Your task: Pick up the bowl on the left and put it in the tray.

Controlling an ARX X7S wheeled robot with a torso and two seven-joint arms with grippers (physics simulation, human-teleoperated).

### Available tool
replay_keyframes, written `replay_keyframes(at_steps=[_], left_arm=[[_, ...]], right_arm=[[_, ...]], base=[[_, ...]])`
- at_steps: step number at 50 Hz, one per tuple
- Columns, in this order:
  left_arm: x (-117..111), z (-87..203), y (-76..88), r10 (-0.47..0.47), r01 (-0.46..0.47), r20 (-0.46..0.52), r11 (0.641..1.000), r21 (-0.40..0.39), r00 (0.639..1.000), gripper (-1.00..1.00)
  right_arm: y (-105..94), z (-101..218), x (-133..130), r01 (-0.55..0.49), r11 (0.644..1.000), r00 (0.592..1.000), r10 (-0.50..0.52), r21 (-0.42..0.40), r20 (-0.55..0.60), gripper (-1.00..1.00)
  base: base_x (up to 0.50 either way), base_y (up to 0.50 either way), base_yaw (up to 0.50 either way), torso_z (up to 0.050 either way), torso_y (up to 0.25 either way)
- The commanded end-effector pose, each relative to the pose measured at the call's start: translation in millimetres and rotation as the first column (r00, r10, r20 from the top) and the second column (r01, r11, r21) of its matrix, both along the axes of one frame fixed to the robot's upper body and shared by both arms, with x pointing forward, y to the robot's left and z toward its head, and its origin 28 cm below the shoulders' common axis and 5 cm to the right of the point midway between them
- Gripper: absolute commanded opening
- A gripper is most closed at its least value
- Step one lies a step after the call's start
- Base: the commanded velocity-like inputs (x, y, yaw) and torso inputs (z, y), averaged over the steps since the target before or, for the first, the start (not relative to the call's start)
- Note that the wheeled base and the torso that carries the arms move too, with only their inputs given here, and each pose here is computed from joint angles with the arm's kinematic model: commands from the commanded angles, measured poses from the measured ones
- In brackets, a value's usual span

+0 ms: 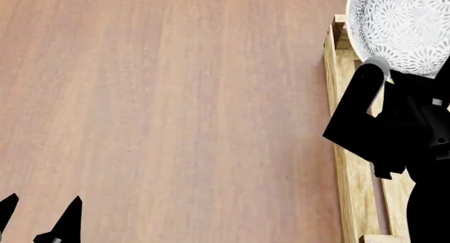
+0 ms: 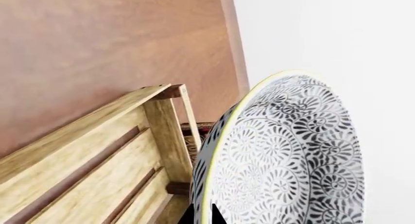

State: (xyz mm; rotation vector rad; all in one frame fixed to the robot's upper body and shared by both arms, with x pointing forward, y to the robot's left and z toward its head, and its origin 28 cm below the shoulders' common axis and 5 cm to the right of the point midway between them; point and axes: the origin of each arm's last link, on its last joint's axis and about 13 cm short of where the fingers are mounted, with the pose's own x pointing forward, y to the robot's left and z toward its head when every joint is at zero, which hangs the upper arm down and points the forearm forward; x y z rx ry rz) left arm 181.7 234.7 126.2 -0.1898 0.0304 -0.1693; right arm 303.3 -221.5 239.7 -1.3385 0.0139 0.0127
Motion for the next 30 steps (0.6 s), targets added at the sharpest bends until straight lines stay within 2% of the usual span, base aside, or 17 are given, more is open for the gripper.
replay_keyframes(at_steps=[1,19,30], left_arm=[[-0.3,-0.1,0.0,0.001,-0.001,-0.001,1.000,0.001,1.000,1.00],[-0.6,-0.5,0.1,0.003,-0.003,-0.003,1.000,0.002,1.000,1.00],[-0.3,-0.6,0.4,0.003,-0.003,-0.003,1.000,0.001,1.000,1.00]], right_arm=[[-7.9,-13.6,3.7,0.047,0.999,0.999,-0.047,0.010,0.001,-1.00],[-14.9,-48.1,15.6,0.091,0.995,0.993,-0.088,0.040,-0.081,-1.00],[-11.0,-62.6,29.0,0.094,0.994,0.989,-0.087,0.055,-0.118,-1.00]], base=[[0.00,0.00,0.00,0.000,0.000],[0.00,0.00,0.00,0.000,0.001],[0.00,0.00,0.00,0.000,0.000]])
